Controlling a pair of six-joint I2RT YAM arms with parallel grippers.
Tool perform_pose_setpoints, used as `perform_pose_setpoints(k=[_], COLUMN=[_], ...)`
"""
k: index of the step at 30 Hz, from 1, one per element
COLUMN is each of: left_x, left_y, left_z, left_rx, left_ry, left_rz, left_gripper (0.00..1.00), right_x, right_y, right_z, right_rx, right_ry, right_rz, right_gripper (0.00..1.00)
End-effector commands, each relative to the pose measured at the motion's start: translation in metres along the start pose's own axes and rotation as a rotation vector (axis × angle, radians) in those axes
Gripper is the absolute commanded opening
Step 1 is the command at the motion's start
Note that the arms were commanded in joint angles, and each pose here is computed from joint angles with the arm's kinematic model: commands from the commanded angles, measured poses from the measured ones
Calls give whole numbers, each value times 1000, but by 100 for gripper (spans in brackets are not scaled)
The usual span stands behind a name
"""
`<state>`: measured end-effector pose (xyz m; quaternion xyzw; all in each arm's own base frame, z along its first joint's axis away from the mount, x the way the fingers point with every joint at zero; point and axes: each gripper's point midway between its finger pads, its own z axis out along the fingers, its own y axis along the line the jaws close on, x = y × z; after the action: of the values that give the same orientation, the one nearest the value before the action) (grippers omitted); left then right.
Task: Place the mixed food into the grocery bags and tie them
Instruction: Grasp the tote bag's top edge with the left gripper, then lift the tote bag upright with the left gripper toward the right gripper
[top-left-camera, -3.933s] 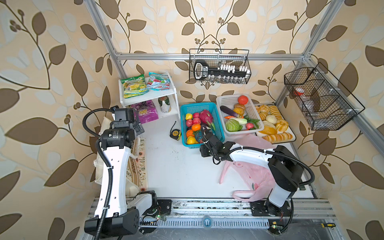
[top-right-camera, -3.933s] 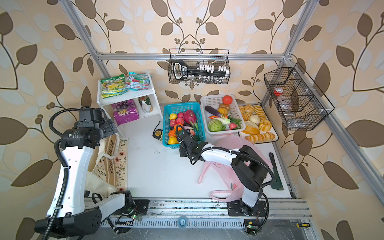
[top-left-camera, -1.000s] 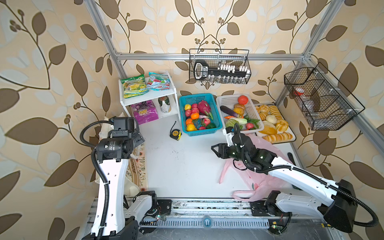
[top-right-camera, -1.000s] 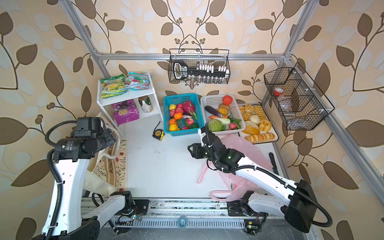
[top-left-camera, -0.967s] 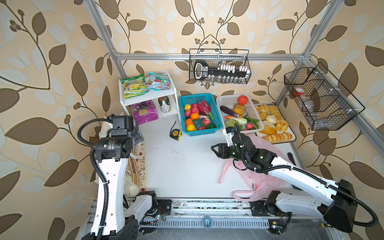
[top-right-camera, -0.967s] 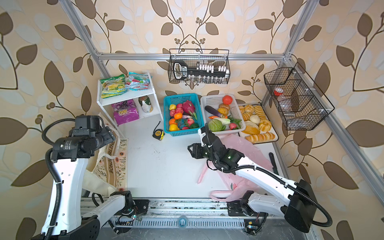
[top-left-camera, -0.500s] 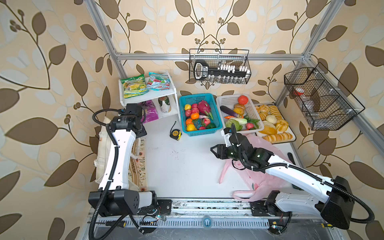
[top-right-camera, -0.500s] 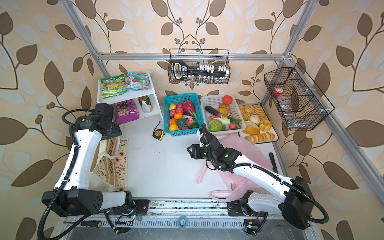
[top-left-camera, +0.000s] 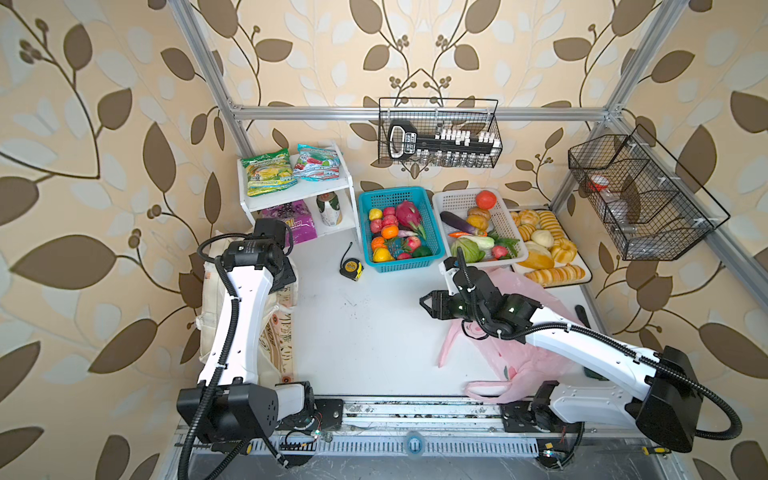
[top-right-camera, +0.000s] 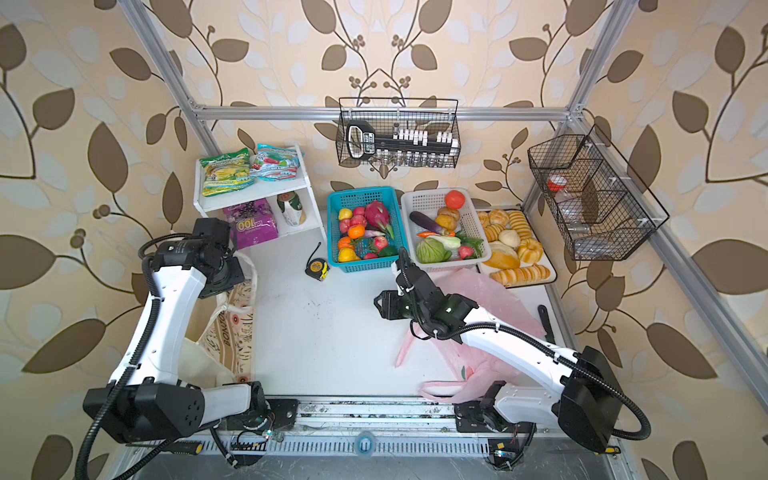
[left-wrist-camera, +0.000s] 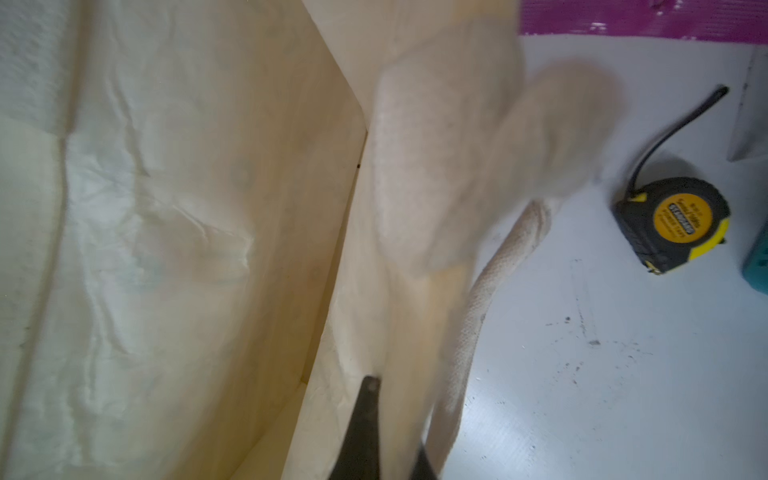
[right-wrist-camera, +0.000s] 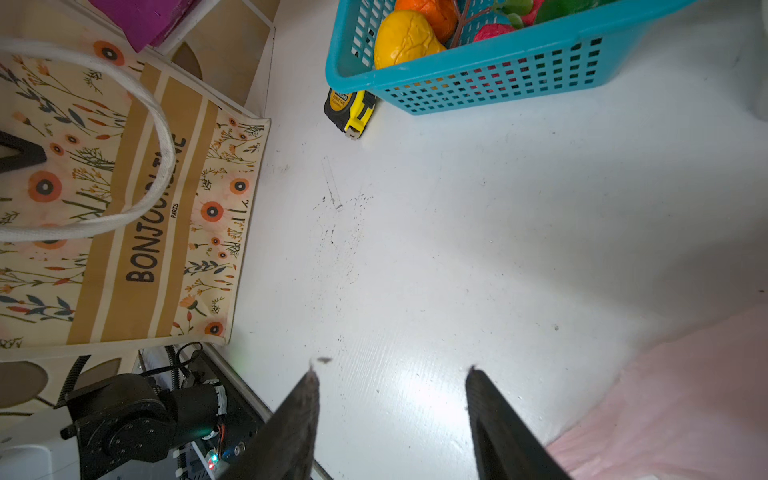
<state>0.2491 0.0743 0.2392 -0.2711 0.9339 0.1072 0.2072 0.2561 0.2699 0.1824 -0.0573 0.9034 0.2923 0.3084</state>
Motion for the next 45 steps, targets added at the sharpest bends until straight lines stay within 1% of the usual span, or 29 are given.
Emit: perform_pose_setpoints(k=[1,3,7,12,14,16,19,20,22,25,27,30,35,36,39,41,43,44,45], left_x=[31,41,55,82,88,87,90,93,98,100,101,102,104,106,115,117,115,113,109], left_y=[-21,-40,-88,-139,-146,-144,-148,-152,-148,-149,-165,-200,-239,-246,-268,-278,-283,-282,-280], left_z=[-27,-38,-63,-74,-79,-85,-95,-99,-106,-112,-114,-125,-125,-124,-123,-129,-140,-146,-152], left_rx=[174,251,384,434,427,413,472,492,480,501,565,683,702,710,739,764,790,800,809], left_ry=[78,86,103,156,167,148,168,185,211,211,223,245,228,230,243,230,208,195,174], left_rz=[-36,-35,15,115,134,122,81,85,111,131,122,112,169,180,217,243,281,298,312], left_gripper=[0,0,0,0,0,0,0,0,0,0,0,0,0,4,6,17,21,26,35], right_x=[-13,-13,-12,-8,-8,-8,-9,-10,-12,-15,-16,-18,-23,-22,-23,-25,-28,-31,-34], right_y=[6,3,-4,-14,-19,-25,-29,-30,-32,-33,-33,-26,-17,-17,-18,-18,-15,-12,-6], right_z=[-16,-20,-26,-30,-32,-34,-39,-40,-42,-43,-42,-41,-44,-45,-47,-48,-52,-54,-56], right_rx=[-7,-1,3,-3,-3,3,4,4,2,5,0,-34,-90,-88,-80,-80,-88,-96,-117], right_ry=[-52,-67,-99,-97,-101,-105,-119,-122,-130,-139,-139,-132,-131,-125,-120,-123,-123,-123,-122], right_rz=[13,20,39,81,97,109,120,123,126,133,137,149,188,193,200,203,204,203,196], right_gripper=[57,57,57,57,57,57,57,57,58,58,58,58,58,58,58,58,58,59,59])
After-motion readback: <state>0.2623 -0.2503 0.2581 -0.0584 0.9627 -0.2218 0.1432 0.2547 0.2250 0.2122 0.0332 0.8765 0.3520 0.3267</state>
